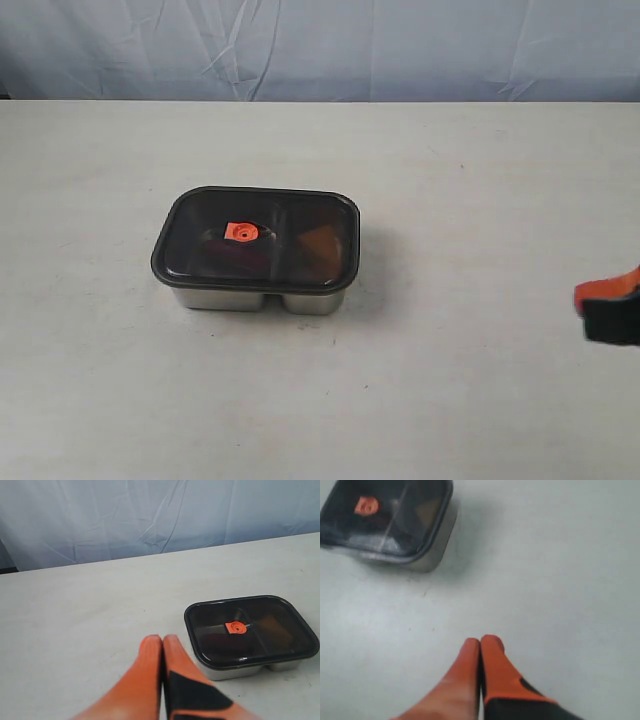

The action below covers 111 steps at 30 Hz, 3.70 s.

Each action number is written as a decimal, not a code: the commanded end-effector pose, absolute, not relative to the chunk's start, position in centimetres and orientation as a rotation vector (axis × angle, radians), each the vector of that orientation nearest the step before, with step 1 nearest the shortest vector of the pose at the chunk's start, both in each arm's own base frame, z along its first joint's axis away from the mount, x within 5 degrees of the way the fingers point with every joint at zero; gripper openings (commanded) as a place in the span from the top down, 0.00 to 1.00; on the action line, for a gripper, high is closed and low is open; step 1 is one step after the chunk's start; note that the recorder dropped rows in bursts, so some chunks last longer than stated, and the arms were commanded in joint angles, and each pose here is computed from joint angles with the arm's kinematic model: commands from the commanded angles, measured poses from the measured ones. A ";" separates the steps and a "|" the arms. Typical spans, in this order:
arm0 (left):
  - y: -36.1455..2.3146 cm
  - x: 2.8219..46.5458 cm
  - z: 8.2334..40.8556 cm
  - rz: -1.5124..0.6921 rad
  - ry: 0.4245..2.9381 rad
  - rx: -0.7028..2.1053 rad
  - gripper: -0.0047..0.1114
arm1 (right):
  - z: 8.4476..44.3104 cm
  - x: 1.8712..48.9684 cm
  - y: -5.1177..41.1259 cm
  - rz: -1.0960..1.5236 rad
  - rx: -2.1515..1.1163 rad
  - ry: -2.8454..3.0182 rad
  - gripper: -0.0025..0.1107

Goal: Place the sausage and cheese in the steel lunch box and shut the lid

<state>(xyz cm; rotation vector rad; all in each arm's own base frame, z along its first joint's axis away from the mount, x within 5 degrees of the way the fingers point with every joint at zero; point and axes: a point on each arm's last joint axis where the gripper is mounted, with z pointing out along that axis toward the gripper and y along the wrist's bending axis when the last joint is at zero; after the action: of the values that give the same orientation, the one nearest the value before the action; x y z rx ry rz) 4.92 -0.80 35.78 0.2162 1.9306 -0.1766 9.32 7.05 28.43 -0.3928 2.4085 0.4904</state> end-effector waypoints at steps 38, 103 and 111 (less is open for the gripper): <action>-0.6 4.8 35.8 -0.150 1.919 0.209 0.96 | 18.0 5.3 -0.5 -0.027 0.155 1.841 0.98; -0.8 5.5 19.3 -0.173 1.707 0.028 0.96 | 18.0 5.3 -0.5 -0.026 0.156 1.842 0.98; -0.7 5.5 19.3 -0.141 1.706 0.052 0.96 | 18.0 5.3 -0.5 -0.025 0.157 1.846 0.98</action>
<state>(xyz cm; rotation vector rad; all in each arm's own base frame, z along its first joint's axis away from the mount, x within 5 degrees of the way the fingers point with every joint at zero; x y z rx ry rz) 5.53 -0.76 19.37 0.0441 1.7131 -0.1552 5.27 -0.50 18.05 0.1512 1.8571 -0.0236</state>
